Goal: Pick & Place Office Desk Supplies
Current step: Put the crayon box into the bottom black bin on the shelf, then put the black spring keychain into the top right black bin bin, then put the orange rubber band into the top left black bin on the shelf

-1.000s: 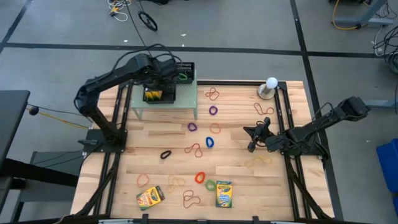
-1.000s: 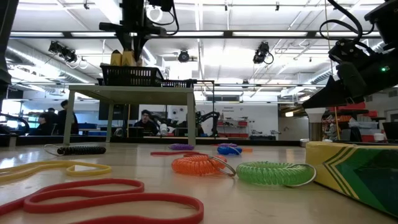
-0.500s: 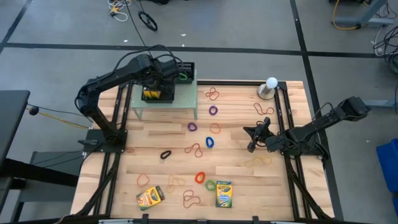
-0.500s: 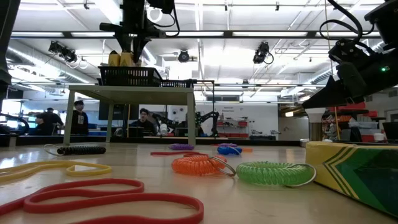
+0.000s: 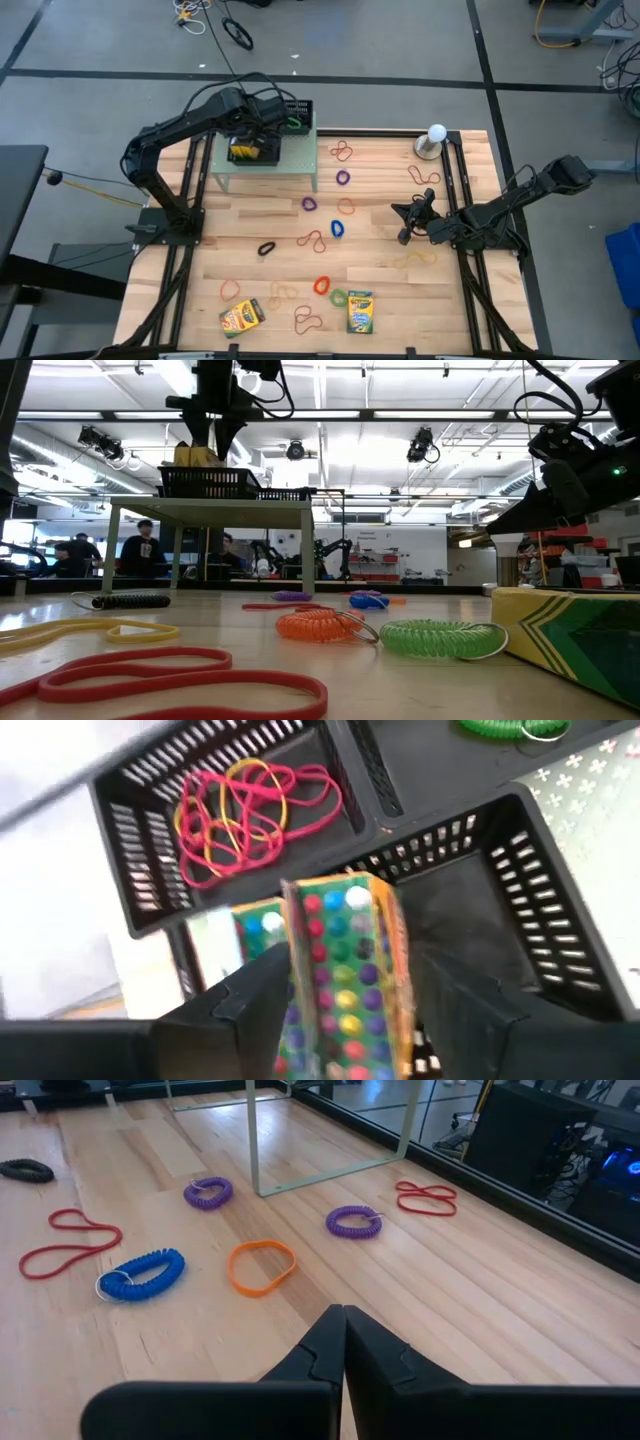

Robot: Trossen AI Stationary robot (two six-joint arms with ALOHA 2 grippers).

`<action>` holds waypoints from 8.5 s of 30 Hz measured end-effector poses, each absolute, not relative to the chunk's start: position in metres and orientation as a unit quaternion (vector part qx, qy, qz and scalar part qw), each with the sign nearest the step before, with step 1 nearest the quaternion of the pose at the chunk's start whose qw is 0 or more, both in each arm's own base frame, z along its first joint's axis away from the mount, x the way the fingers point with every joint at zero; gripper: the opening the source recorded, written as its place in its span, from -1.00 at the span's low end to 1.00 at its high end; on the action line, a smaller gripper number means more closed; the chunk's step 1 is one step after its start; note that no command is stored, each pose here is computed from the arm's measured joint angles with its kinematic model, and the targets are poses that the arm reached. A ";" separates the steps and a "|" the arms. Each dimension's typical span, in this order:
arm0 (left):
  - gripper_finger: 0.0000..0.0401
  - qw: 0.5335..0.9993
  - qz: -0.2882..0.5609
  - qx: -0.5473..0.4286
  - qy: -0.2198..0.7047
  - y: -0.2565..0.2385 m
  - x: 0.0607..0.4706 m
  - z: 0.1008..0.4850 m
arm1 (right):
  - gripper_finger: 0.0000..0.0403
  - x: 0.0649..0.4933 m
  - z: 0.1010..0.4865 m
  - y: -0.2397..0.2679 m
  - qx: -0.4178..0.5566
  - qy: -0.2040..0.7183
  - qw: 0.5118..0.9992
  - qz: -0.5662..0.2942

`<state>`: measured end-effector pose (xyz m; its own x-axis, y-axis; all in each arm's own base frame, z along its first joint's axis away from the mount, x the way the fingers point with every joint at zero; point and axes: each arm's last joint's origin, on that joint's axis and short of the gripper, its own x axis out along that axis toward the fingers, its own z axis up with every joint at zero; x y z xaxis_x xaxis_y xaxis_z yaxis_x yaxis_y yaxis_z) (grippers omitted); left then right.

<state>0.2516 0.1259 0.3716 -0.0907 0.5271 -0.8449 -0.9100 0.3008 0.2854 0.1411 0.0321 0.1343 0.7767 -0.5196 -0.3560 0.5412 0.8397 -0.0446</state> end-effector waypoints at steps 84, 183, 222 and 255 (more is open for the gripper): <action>-0.33 0.769 0.217 -0.230 0.556 -0.075 0.229 0.176 | -0.95 0.155 0.149 0.016 0.045 0.137 0.954 -0.263; -0.51 0.864 0.368 0.095 0.331 0.147 0.293 0.402 | -0.95 0.156 0.150 0.015 0.045 0.131 0.957 -0.256; -0.94 0.990 0.130 0.041 0.039 -0.026 0.236 0.177 | -0.74 0.245 0.152 0.048 0.228 0.282 0.883 -0.299; -0.83 0.984 0.078 -0.112 0.110 -0.011 0.248 0.172 | -0.96 0.298 0.128 -0.001 0.192 0.355 0.845 -0.351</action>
<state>0.2478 -0.0106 0.1720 0.9634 0.1293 -0.2349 -0.1789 0.9625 -0.2039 0.2982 -0.0011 0.1282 0.5018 -0.4560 -0.7351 0.7293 0.6800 0.0759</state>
